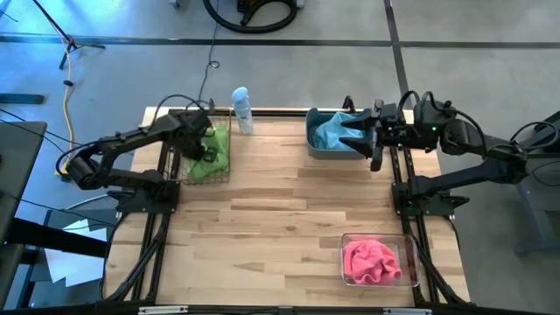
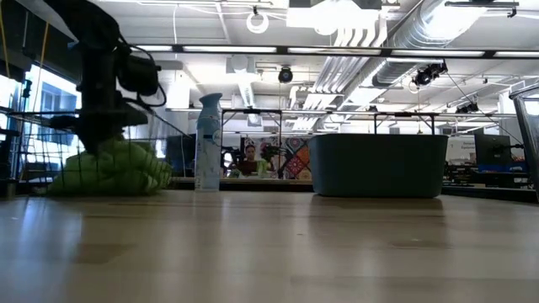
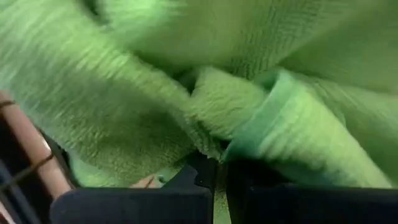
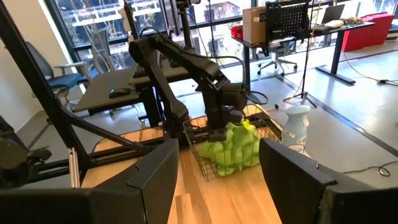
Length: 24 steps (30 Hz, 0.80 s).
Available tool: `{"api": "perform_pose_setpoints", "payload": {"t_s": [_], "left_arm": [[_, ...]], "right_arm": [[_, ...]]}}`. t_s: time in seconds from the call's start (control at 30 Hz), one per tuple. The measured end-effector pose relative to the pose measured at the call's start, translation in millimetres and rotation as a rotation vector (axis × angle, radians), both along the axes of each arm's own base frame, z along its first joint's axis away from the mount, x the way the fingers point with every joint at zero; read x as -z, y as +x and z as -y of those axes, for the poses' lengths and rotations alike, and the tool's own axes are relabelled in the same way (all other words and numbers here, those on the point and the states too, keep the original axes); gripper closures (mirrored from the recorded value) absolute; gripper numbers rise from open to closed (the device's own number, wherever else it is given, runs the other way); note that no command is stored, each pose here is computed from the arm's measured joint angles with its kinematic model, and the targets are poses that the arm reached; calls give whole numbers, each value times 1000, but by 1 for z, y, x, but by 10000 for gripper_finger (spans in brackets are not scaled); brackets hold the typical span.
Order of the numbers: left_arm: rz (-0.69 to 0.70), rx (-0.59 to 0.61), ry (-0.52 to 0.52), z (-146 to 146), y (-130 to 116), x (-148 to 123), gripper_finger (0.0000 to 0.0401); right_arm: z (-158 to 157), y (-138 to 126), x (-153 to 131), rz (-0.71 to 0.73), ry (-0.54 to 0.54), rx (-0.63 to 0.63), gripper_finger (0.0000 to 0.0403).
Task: Sort microfiber towel by color & place in baskets
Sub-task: Put the green towel into the wire basket
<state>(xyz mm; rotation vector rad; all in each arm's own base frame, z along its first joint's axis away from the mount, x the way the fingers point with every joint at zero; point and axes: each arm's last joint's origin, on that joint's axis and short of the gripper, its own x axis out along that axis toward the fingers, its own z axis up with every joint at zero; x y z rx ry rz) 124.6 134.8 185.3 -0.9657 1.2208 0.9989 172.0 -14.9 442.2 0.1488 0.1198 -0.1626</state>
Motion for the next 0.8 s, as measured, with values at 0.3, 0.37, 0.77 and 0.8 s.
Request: {"api": "perform_pose_setpoints", "payload": {"t_s": [0.3,0.37,0.77,0.8], "left_arm": [[5,-25,25,3,1,12,401],[13,-27,32,2,2,12,401],[12,34,43,2,3,12,360],[12,38,43,2,3,12,348]], "right_arm": [[1,18,9,-52,3,0,183],[2,20,10,-60,4,0,183],[2,21,9,-48,2,0,183],[2,21,9,-48,2,0,183]]}}
